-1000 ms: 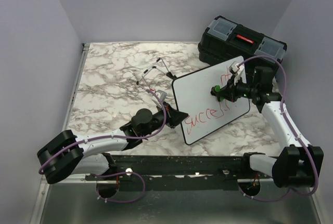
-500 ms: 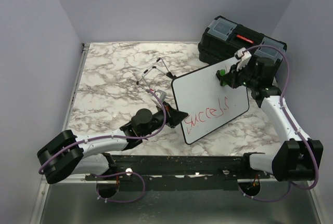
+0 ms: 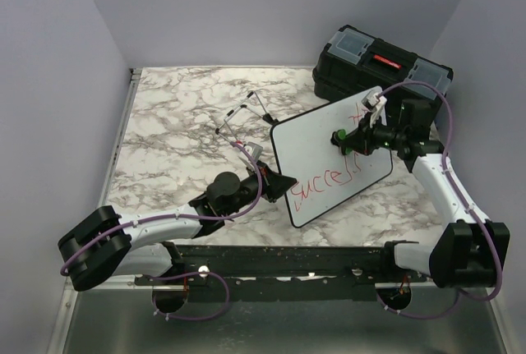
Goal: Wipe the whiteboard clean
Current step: Erase the whiteboard at the center of the board.
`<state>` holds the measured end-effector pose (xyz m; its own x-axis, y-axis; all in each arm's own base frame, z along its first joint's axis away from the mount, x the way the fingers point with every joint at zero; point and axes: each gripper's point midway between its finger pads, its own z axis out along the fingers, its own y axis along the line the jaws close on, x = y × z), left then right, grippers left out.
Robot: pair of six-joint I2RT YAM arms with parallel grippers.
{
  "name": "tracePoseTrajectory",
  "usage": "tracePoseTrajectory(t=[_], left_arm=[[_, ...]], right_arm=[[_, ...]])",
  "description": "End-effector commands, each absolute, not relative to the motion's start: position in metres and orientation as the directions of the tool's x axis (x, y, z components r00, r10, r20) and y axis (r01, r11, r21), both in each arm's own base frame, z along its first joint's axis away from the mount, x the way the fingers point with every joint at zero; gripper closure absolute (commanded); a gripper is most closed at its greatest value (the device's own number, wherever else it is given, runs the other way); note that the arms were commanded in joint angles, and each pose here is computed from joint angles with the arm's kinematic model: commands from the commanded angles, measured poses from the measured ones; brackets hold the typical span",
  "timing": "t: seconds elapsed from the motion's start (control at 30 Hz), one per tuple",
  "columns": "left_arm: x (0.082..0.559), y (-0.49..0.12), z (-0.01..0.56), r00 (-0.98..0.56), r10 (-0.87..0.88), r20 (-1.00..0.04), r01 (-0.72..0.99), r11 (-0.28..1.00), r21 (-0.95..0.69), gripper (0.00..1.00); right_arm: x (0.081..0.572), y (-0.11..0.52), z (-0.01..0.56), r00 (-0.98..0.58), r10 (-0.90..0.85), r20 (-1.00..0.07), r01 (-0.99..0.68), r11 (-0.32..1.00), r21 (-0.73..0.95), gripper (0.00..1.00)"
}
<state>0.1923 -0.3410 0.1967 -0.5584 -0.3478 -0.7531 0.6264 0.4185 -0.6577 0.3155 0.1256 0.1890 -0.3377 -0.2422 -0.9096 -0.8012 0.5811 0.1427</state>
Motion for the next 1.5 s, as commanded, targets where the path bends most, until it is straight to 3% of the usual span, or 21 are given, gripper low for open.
tracePoseTrajectory(t=[0.0, 0.17, 0.3, 0.47, 0.57, 0.67, 0.73, 0.9, 1.07, 1.27, 1.47], left_arm=[[0.178, -0.345, 0.241, -0.473, -0.388, -0.791, 0.744, 0.304, -0.595, 1.0], [0.178, -0.344, 0.242, -0.473, -0.394, -0.788, 0.745, 0.299, -0.596, 1.0], [0.177, -0.343, 0.242, -0.471, -0.396, -0.788, 0.747, 0.296, -0.595, 1.0], [0.177, -0.343, 0.242, -0.465, -0.397, -0.791, 0.75, 0.298, -0.59, 1.0], [0.177, -0.344, 0.242, -0.465, -0.396, -0.792, 0.752, 0.296, -0.589, 1.0], [0.177, -0.346, 0.242, -0.47, -0.394, -0.79, 0.752, 0.29, -0.592, 1.0], [0.177, -0.346, 0.242, -0.471, -0.396, -0.789, 0.752, 0.288, -0.593, 1.0], [0.177, -0.343, 0.242, -0.469, -0.405, -0.784, 0.748, 0.29, -0.597, 1.0], [0.177, -0.342, 0.242, -0.467, -0.409, -0.784, 0.748, 0.29, -0.597, 1.0], [0.176, -0.344, 0.242, -0.469, -0.405, -0.785, 0.752, 0.282, -0.595, 1.0], [0.177, -0.347, 0.242, -0.474, -0.403, -0.783, 0.751, 0.279, -0.599, 1.0]], right_arm=[[0.362, 0.125, 0.244, -0.294, -0.042, -0.955, -0.688, 0.703, 0.181, 1.0], [0.4, 0.09, 0.234, -0.333, -0.041, -0.942, -0.497, 0.857, 0.139, 0.99], [0.385, 0.082, 0.198, -0.396, -0.163, -0.904, -0.516, 0.854, 0.072, 0.99], [0.325, 0.107, 0.172, -0.359, -0.307, -0.882, -0.735, 0.675, 0.064, 0.99], [0.289, 0.132, 0.176, -0.31, -0.291, -0.905, -0.854, 0.503, 0.13, 0.99], [0.284, 0.144, 0.194, -0.29, -0.241, -0.926, -0.886, 0.433, 0.165, 0.99], [0.302, 0.144, 0.21, -0.291, -0.197, -0.936, -0.863, 0.476, 0.168, 0.99], [0.369, 0.119, 0.245, -0.294, -0.054, -0.954, -0.662, 0.731, 0.163, 0.99], [0.399, 0.082, 0.231, -0.323, -0.057, -0.945, -0.465, 0.879, 0.106, 0.99], [0.387, 0.066, 0.198, -0.385, -0.129, -0.914, -0.415, 0.909, 0.047, 0.99], [0.391, 0.1, 0.257, -0.274, -0.009, -0.962, -0.541, 0.828, 0.147, 0.99]])
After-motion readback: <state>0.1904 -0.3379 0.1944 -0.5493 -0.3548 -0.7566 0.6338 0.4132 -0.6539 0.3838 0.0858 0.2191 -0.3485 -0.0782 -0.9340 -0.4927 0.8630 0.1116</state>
